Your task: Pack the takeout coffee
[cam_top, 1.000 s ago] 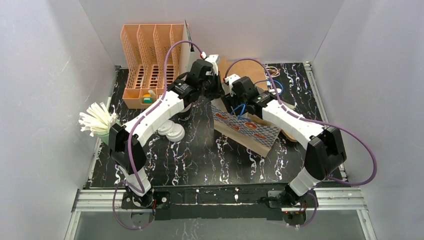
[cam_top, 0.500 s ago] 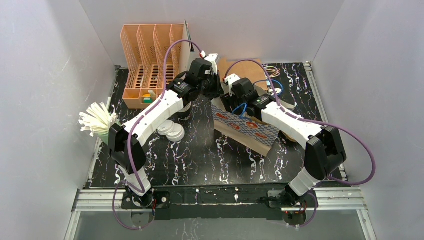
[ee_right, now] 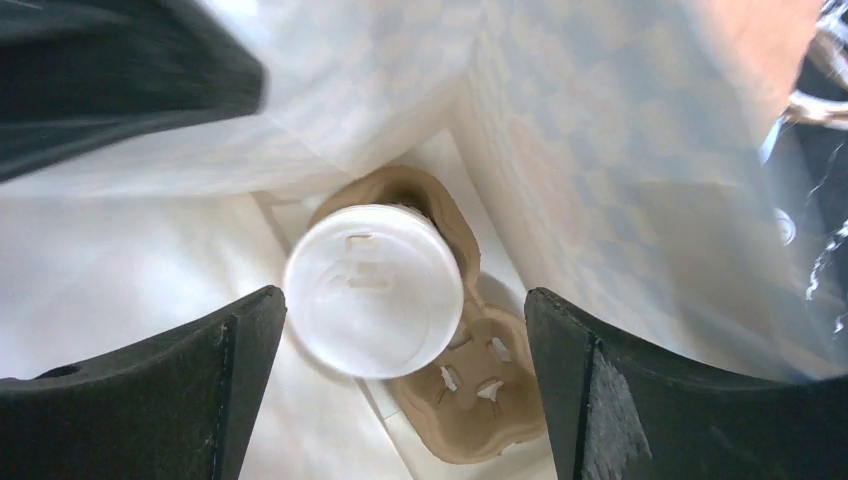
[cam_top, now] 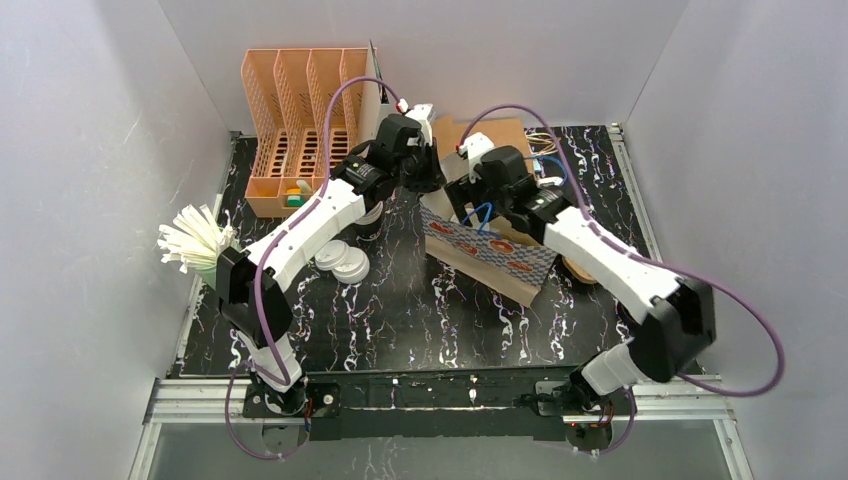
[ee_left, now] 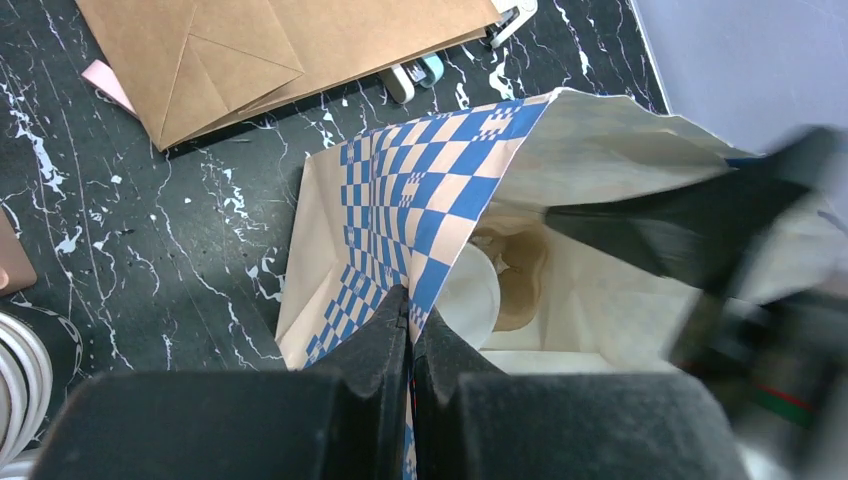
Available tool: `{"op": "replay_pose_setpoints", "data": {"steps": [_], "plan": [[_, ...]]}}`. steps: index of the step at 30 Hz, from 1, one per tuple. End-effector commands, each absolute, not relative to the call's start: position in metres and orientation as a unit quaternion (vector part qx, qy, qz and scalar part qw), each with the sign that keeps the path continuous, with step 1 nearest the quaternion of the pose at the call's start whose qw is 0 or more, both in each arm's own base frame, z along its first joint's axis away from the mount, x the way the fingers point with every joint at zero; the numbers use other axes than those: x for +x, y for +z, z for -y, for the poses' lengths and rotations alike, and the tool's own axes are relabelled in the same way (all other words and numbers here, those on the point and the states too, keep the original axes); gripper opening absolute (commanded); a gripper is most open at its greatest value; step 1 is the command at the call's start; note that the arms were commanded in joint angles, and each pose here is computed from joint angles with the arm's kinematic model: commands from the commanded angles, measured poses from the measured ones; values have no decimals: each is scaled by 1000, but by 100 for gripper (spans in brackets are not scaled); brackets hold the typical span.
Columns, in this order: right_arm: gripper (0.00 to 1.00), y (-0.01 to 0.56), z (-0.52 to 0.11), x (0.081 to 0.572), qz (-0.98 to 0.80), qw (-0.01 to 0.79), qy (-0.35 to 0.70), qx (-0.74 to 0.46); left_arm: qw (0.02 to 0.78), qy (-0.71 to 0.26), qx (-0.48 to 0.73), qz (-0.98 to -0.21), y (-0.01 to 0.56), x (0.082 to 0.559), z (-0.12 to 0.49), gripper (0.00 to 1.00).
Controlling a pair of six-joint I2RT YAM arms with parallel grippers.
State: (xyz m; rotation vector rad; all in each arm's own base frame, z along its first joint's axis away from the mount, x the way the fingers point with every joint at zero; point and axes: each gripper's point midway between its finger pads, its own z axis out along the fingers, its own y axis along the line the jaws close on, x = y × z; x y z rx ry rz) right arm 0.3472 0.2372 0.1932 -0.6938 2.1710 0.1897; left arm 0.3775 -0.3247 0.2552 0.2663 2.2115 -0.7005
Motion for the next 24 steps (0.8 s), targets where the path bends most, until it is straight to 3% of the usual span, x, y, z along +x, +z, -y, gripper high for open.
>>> {"op": "replay_pose_setpoints", "data": {"steps": [1, 18, 20, 24], "plan": [[98, 273, -238, 337, -802, 511, 126, -281, 415, -289, 104, -856, 278, 384, 327, 0], [98, 382, -223, 319, -727, 618, 154, -256, 474, -163, 99, -860, 274, 440, 301, 2], [98, 390, -222, 317, -723, 622, 157, -256, 478, -166, 99, -857, 280, 443, 303, 14], [98, 410, -218, 312, -711, 637, 162, -250, 491, -187, 98, -845, 300, 442, 307, 55]]}}
